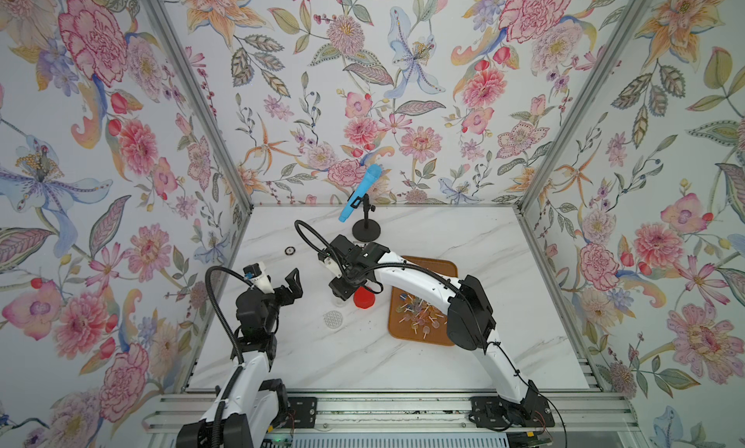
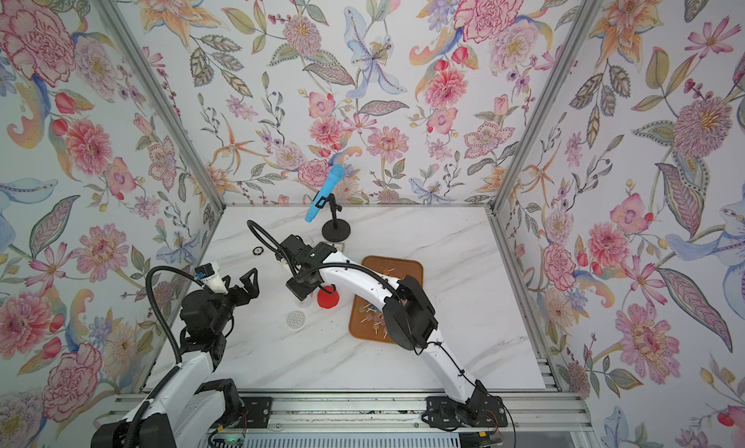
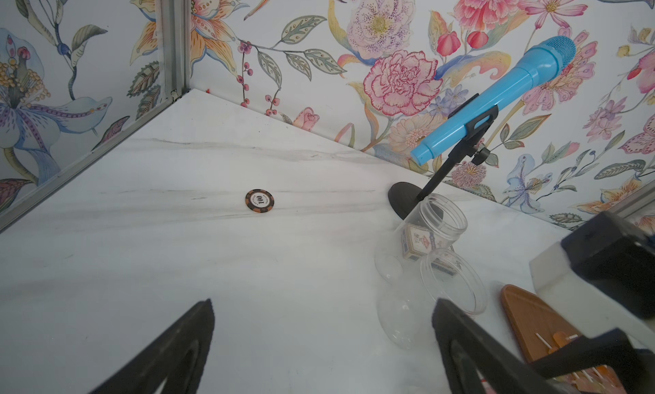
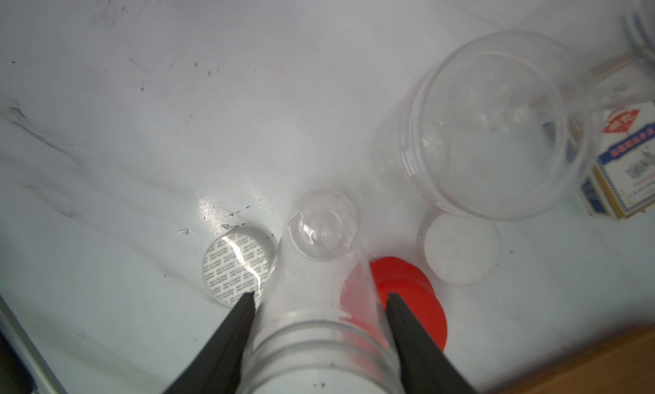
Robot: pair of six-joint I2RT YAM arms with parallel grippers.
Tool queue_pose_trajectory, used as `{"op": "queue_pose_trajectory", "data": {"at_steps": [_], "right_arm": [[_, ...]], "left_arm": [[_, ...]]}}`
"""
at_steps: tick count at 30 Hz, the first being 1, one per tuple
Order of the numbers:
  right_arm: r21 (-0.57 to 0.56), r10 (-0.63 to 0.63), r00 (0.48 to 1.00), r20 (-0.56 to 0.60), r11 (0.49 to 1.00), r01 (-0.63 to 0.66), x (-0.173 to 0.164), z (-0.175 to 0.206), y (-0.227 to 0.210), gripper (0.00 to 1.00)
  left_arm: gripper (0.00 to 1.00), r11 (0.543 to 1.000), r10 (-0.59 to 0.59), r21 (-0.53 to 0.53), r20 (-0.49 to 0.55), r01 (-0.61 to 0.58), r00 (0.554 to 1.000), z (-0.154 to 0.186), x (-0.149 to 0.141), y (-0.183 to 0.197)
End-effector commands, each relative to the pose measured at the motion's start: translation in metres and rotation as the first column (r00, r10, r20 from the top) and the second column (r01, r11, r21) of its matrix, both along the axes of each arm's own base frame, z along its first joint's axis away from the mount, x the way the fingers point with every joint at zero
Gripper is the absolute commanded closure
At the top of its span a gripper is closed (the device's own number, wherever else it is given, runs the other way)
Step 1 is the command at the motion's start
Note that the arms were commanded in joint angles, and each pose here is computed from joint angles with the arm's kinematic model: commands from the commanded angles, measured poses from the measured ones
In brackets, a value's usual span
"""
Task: Pour the candies out of the jar
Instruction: Place the jar at the center of the board.
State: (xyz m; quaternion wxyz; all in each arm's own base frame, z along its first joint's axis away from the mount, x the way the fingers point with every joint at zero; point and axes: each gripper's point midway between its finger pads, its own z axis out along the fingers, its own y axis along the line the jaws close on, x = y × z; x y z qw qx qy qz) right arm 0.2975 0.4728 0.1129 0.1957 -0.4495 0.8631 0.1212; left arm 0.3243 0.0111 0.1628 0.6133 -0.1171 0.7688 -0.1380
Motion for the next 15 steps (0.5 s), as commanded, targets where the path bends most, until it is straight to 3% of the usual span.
{"op": "queue_pose_trajectory", "data": {"at_steps": [1, 15], "right_arm": [[-0.068, 0.01, 0.999, 0.036, 0.998, -0.007, 0.0058, -0.0045, -0.0061, 0.62], [-0.083, 0.01, 1.0, 0.015, 0.996, -0.009, 0.0048, -0.0111, 0.0006, 0.51]], "left_arm": [[0.01, 1.0, -0.014, 0.007, 0.046, 0.014, 0.999, 0.0174, 0.0023, -0.0007], [0.01, 1.0, -0.01, 0.019, 0.026, 0.01, 1.0, 0.0165, 0.0033, 0.0006]]}}
